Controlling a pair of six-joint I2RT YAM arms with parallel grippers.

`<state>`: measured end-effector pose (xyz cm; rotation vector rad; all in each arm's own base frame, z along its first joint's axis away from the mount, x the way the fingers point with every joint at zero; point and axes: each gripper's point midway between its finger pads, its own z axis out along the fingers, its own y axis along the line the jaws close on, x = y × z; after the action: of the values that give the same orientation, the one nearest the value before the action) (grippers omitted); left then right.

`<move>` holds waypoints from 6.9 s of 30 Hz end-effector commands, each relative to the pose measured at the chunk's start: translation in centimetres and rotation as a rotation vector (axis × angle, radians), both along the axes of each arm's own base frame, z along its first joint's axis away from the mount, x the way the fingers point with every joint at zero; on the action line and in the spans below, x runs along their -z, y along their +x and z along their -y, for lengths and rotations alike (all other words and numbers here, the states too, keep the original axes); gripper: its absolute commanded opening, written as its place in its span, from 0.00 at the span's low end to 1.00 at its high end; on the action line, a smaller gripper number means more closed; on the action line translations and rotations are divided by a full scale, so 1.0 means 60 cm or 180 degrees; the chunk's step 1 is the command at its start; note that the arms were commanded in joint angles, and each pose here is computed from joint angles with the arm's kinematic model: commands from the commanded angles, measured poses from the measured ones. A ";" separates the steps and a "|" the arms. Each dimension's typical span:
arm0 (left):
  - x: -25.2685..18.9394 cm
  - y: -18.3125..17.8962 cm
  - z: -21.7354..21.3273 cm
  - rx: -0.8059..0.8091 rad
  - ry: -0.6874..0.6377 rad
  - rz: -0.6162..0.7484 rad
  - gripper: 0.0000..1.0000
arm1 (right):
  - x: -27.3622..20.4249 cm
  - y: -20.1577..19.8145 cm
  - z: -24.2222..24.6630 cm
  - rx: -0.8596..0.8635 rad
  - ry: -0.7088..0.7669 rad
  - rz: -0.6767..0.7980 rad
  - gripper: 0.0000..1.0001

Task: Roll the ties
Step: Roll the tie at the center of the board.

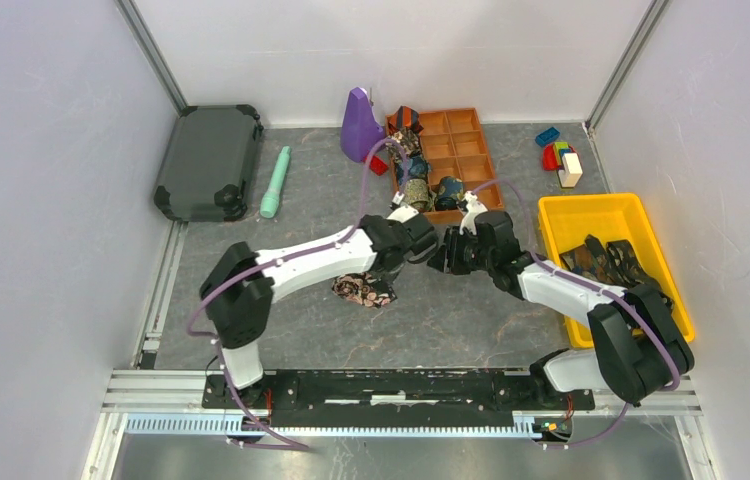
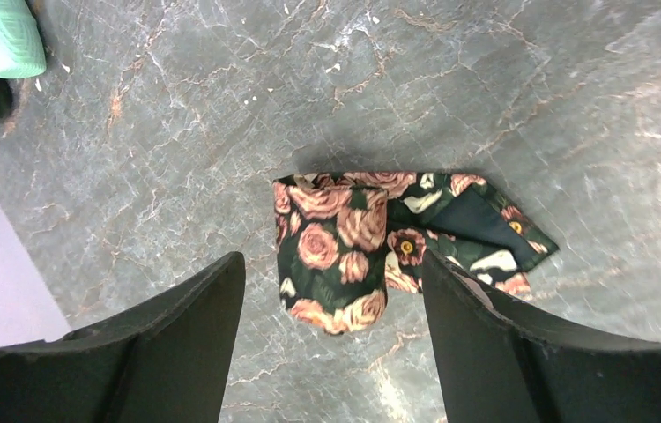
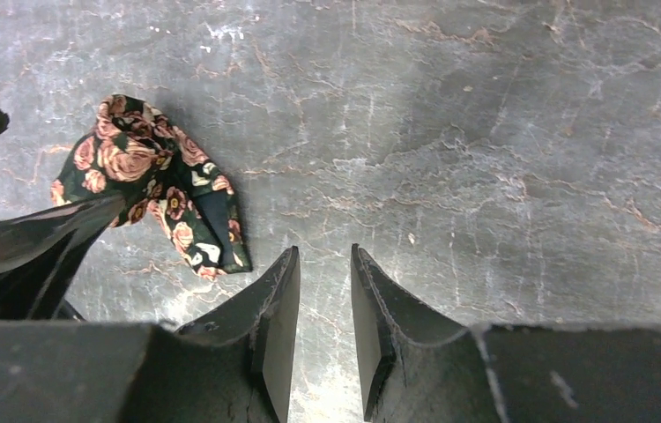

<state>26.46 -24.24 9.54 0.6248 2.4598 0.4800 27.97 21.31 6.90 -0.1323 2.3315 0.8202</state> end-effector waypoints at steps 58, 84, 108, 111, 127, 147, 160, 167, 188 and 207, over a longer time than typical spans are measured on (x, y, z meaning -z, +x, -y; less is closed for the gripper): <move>-0.038 -0.072 -0.141 -0.0718 -0.2421 0.0155 0.67 | -0.032 -0.064 -0.283 -0.0914 0.0121 0.0061 0.29; -0.038 -0.069 -0.094 -0.0437 -0.2792 0.0048 0.76 | -0.029 -0.072 -0.263 -0.0896 0.0067 0.0097 0.29; 0.041 -0.150 -0.117 -0.0875 -0.2597 -0.0408 0.39 | -0.062 0.063 -0.295 -0.0743 -0.0232 0.0239 0.33; 0.055 -0.156 -0.107 -0.0884 -0.2649 -0.0483 0.37 | -0.039 0.076 -0.289 -0.0743 -0.0353 0.0190 0.31; 0.088 -0.131 -0.042 -0.0960 -0.2960 -0.0515 0.34 | 0.030 0.073 -0.285 -0.0960 -0.0549 -0.0025 0.28; 0.084 -0.081 -0.029 -0.1136 -0.2772 0.0029 0.33 | 0.068 0.010 -0.273 -0.1068 -0.0424 -0.0236 0.26; 0.063 -0.064 -0.036 -0.1349 -0.2830 0.0544 0.34 | 0.072 -0.015 -0.262 -0.1003 -0.0408 -0.0314 0.25; 0.069 -0.060 -0.030 -0.1366 -0.2871 0.0604 0.35 | 0.072 -0.019 -0.268 -0.0983 -0.0343 -0.0318 0.25; 0.033 -0.133 -0.122 -0.1206 -0.2549 0.0453 0.44 | 0.024 0.031 -0.252 -0.0884 -0.0622 -0.0052 0.25; -0.063 -0.055 -0.185 -0.1128 -0.2210 0.0824 0.49 | -0.052 -0.127 -0.218 -0.0977 -0.0355 0.0348 0.26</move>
<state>21.15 -13.73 11.67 -0.2124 2.2914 -0.2022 23.35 32.21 10.33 -0.5736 2.3172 0.6788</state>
